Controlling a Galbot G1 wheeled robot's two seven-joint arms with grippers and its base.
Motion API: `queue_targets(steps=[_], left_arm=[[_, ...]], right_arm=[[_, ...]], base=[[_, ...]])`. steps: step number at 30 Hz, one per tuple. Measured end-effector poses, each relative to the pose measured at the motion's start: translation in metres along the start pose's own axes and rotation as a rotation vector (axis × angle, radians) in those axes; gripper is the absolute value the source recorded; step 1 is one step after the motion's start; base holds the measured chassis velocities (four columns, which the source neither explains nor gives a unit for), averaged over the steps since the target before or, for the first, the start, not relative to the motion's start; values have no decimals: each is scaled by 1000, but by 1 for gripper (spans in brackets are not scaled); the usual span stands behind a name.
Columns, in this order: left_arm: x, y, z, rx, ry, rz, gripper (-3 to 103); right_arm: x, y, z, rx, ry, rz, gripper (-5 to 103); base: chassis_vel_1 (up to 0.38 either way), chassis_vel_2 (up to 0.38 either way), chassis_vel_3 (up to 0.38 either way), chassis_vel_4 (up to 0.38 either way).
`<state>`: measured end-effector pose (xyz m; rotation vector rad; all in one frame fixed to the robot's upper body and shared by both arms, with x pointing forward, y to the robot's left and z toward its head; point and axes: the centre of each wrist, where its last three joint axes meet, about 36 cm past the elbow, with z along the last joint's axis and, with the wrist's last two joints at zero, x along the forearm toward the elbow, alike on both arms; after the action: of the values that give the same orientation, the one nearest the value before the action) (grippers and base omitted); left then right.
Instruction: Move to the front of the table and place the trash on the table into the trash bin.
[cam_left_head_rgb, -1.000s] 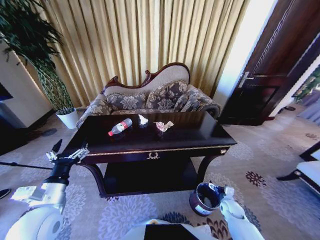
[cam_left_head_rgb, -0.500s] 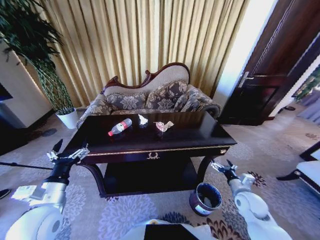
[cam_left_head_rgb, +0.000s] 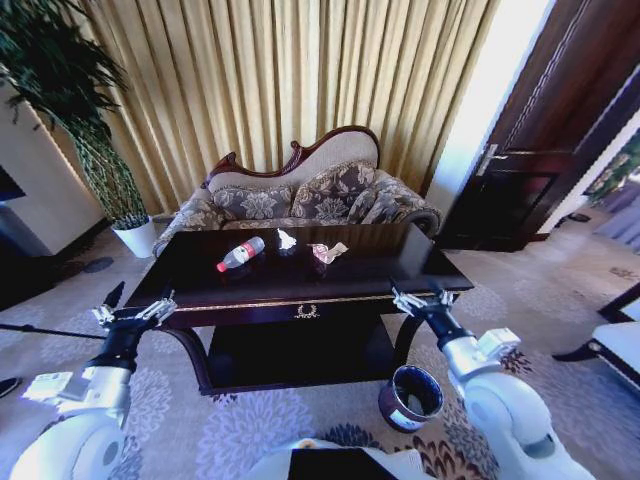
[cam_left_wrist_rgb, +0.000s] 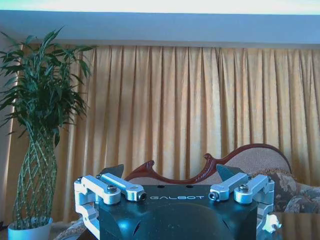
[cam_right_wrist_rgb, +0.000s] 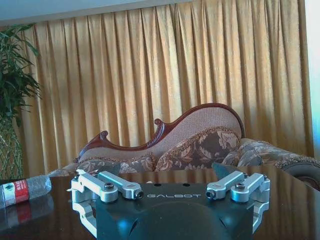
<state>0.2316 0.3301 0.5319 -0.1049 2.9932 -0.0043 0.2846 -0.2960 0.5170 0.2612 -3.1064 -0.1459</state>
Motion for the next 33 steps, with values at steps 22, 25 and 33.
queue_targets(steps=[22, 25, 33], left_arm=[[0, -3, -1, -1, 2, 8, 100], [0, -3, -1, -1, 1, 9, 100], [-1, -2, 0, -2, 2, 11, 100]], right_arm=[[4, -7, 8, -4, 9, 8, 100], [4, -7, 7, -3, 8, 6, 100], [3, -8, 7, 0, 6, 0, 100]], base=[[0, 0, 0, 0], [0, 0, 0, 0], [-18, -21, 20, 18]])
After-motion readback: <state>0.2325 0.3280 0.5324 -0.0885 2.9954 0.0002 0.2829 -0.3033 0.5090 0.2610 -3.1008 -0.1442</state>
